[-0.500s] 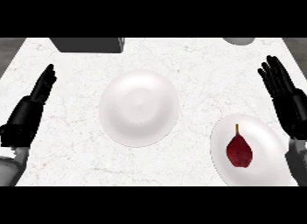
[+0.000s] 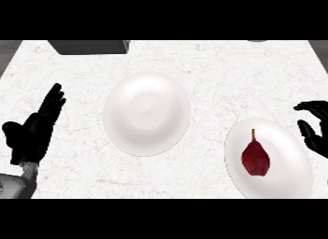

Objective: Pick the pear from the plate and place it in the plate

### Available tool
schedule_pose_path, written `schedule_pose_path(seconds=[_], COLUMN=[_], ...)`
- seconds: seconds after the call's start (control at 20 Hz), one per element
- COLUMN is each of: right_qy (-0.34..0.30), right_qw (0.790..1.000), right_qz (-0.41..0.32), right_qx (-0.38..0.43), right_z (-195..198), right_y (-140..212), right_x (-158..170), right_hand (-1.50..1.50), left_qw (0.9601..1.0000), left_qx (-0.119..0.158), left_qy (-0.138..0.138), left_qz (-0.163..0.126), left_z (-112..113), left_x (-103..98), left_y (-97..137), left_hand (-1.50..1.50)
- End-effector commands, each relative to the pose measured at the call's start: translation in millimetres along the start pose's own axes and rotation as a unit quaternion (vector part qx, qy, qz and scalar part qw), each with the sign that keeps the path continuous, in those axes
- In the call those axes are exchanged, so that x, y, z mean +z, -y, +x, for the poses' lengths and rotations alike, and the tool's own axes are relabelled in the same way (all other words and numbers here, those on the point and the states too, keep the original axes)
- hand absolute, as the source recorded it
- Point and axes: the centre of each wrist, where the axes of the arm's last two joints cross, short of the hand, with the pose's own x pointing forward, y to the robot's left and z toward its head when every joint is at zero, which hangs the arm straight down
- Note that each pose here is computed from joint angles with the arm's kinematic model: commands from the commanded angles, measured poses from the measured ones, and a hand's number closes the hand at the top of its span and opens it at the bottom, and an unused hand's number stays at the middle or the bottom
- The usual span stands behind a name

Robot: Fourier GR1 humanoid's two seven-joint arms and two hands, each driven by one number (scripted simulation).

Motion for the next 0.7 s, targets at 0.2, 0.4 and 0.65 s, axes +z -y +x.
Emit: schedule_pose_path(seconds=[0.2,0.4,0.65], right_qy=[0.035,0.027,-0.004], right_qw=[0.991,0.998,0.996], right_qz=[-0.025,0.046,0.079], right_qx=[-0.130,-0.040,0.032], right_z=[-78,-87,-78], right_y=[29,34,68], right_x=[105,103,97], right_hand=[-1.50,-1.50,-1.50], left_qw=[0.9970,0.9978,0.9976], left_qx=[0.047,0.038,0.043], left_qy=[-0.057,-0.046,-0.051], left_qz=[-0.023,-0.029,-0.019], left_z=[-4,-3,-3], left_x=[-2,-17,-21], left_y=[3,12,6], left_hand=[0.00,0.00,0.00])
